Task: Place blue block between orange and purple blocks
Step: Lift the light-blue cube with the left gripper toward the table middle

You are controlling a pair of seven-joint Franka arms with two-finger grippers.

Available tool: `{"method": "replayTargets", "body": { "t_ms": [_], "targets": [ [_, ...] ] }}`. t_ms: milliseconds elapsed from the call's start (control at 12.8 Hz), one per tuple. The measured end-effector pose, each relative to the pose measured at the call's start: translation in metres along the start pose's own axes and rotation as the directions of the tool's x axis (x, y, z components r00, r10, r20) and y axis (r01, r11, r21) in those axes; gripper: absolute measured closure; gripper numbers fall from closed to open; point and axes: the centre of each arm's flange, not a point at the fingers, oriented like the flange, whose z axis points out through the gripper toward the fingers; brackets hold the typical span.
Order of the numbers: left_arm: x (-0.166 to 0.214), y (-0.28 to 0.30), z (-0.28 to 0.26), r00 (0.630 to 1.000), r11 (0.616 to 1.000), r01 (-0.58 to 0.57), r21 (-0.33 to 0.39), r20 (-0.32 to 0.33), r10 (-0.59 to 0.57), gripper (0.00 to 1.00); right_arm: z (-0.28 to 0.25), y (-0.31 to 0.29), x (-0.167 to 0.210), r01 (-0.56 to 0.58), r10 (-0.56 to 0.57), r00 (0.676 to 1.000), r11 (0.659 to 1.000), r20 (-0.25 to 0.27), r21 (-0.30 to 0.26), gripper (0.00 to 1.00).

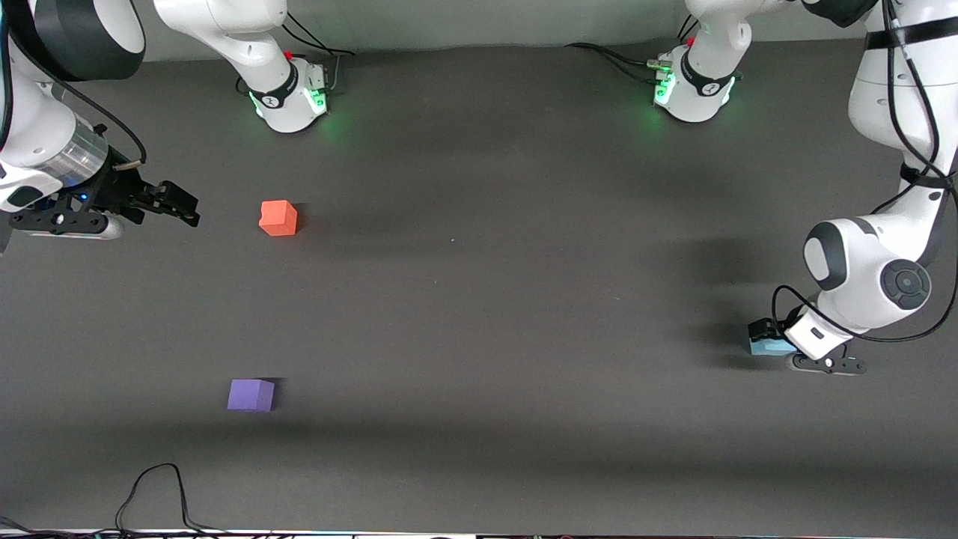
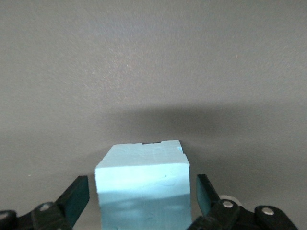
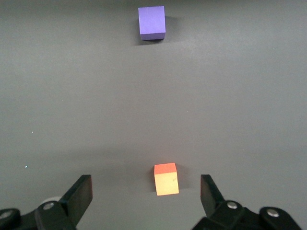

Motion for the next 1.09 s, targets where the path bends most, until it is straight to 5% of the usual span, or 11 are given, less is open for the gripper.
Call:
{"method": "replayTargets", "body": {
  "t_ms": [234,468,780,1092],
  "targets": [
    [-0.001,0.0,0.001,1.0,1.0,0.001,-0.001,0.004,-0.001,0.06,0.0,0.0,0.0,0.0,0.0,1.0,1.0,-0.004,0.001,0.0],
    [-0.001,0.0,0.0,1.0,1.0,0.002,0.0,0.003,-0.002,0.38,-0.001,0.0,0.0,0.0,0.0,1.0,1.0,-0.007,0.001,0.0],
    [0.012,-0.007,-0.028,0.999,1.0,0.007,-0.003,0.033,-0.007,0.38,-0.003,0.001,-0.001,-0.001,0.001,1.0,1.0,-0.012,0.002,0.0],
    [0.049,0.035,-0.173,0.995,0.998,0.063,-0.006,0.084,-0.062,0.38,-0.005,0.009,0.0,-0.016,0.016,1.0,1.0,-0.014,0.004,0.0]
  ]
}}
